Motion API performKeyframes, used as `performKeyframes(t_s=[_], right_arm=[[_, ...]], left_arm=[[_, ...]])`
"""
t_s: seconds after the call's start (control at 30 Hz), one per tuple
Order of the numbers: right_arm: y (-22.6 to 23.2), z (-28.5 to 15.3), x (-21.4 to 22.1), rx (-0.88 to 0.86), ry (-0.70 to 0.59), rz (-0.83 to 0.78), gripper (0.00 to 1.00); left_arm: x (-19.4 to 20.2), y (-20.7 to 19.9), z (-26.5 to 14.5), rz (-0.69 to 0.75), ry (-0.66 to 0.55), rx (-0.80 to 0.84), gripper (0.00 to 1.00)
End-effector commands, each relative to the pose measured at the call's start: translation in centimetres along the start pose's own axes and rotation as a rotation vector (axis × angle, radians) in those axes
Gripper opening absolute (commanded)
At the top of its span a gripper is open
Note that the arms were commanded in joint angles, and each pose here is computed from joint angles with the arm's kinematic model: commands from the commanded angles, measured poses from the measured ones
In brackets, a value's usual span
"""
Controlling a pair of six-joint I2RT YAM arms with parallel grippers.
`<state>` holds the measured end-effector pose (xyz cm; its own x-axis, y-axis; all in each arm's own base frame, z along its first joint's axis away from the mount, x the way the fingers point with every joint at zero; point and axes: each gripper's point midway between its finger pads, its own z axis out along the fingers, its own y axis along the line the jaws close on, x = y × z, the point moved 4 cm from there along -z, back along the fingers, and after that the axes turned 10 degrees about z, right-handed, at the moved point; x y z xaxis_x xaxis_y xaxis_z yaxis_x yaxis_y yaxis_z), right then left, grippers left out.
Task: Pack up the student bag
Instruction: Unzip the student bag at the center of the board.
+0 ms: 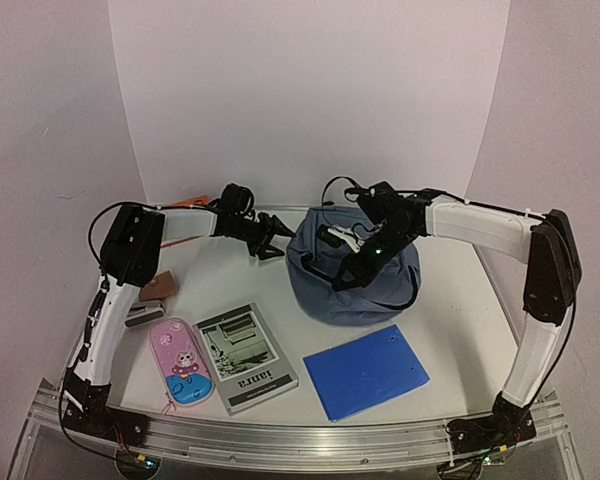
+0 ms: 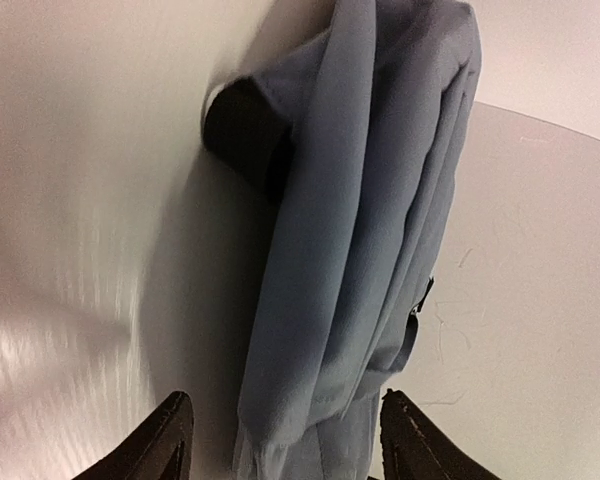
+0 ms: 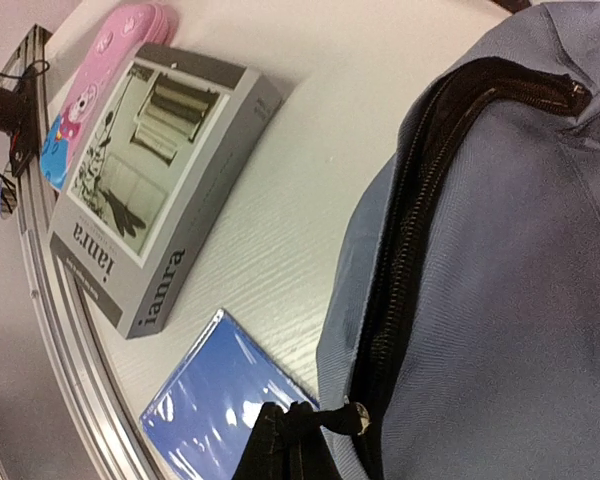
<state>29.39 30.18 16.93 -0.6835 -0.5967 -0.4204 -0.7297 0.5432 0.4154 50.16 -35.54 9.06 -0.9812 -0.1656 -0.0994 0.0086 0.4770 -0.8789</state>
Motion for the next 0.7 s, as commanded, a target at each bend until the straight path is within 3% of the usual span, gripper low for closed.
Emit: performKeyframes(t_s=[0.0,0.33,0.67], right_arm=[[0.1,0.4,-3.4,-0.021,-0.076,-0.009,0.0],[-0.8,2.1,-5.6,-0.033,-0.103,0.019,0.0],[-1.1,2.6,-6.7,-0.038,-0.118,0.037,0.0]], left_arm=[[1.4,-6.0,-5.0,0.138,-0.032,0.004,0.68],[9.4,-6.4,-6.4,0.18,0.133,-0.162,0.72],[12.3,-5.5,-4.2,0.161,0.234,-0.226,0.72]])
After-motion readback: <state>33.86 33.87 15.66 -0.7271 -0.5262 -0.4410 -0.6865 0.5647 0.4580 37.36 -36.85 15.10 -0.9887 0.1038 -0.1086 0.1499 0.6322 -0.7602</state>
